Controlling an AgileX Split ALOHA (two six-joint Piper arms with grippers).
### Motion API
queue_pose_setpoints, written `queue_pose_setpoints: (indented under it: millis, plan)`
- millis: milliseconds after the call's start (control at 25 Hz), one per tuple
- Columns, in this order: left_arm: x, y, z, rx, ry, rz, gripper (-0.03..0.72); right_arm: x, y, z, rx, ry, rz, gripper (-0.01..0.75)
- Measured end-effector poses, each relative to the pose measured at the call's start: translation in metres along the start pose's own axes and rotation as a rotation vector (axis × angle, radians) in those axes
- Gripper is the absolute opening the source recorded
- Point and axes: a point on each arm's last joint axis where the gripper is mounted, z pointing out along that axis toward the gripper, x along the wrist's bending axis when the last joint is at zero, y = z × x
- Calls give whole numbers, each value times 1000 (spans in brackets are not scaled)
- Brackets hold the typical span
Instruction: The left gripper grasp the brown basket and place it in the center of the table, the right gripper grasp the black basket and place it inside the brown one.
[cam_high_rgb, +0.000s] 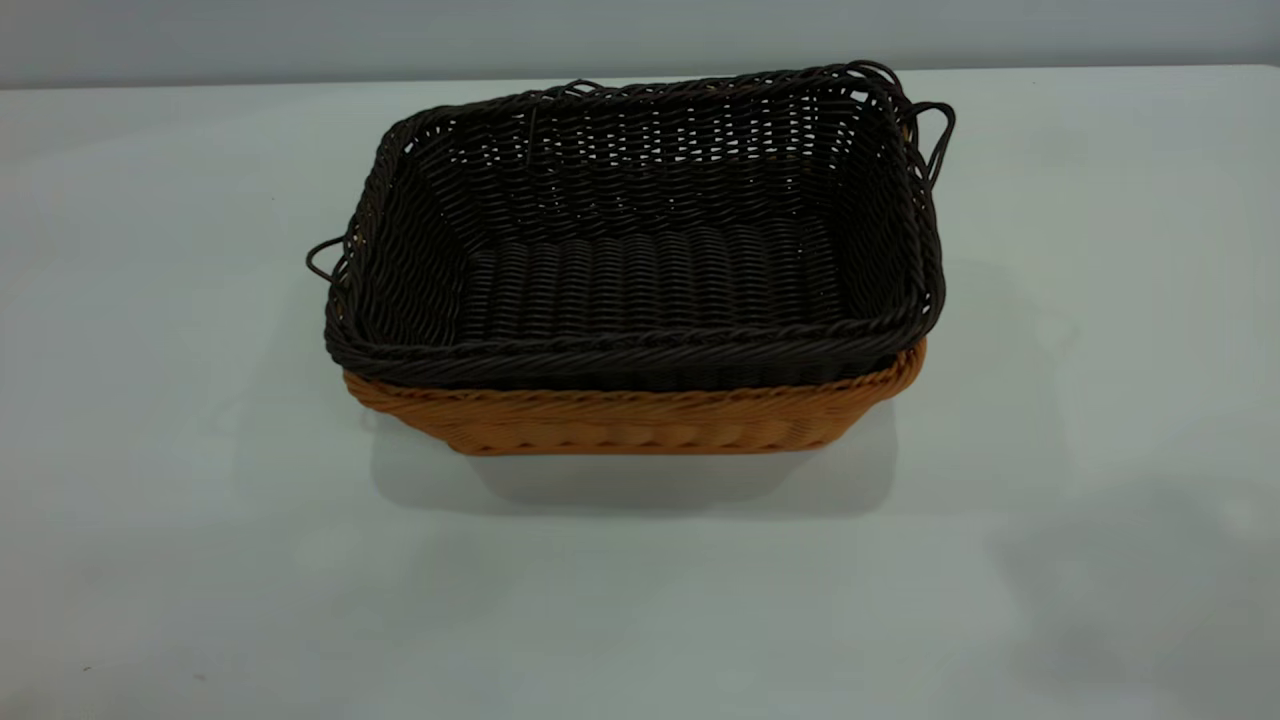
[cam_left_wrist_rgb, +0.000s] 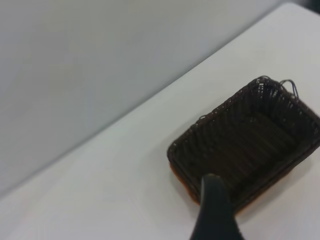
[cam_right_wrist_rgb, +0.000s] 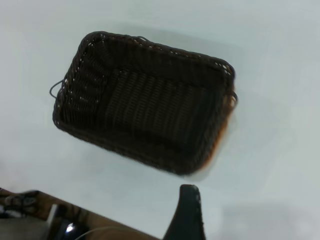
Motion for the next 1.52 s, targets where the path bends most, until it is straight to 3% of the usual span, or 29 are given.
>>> queue_pose_setpoints:
  millis: [200,360,600,960,1160,1520]
  plan:
    - [-7,-26,9,61,-31,-85,470,5,-79,-33,-57,-51,-29,580]
    - [-18,-56,33,172,-101,-112,469,2,-141,-33,-91,-88,-34,580]
    - [-27,-105,60,330,-118,-141,469,-16,-199,-10,-152,-221,-38,580]
    - [-35,-186,90,529,-63,-113,469,-28,-230,24,-85,-257,-24,580]
    - [-40,-214,103,549,-65,-117,468,-28,-230,24,-86,-257,-21,580]
    - [-40,-217,98,512,-60,-120,468,-28,-230,24,-88,-259,-16,580]
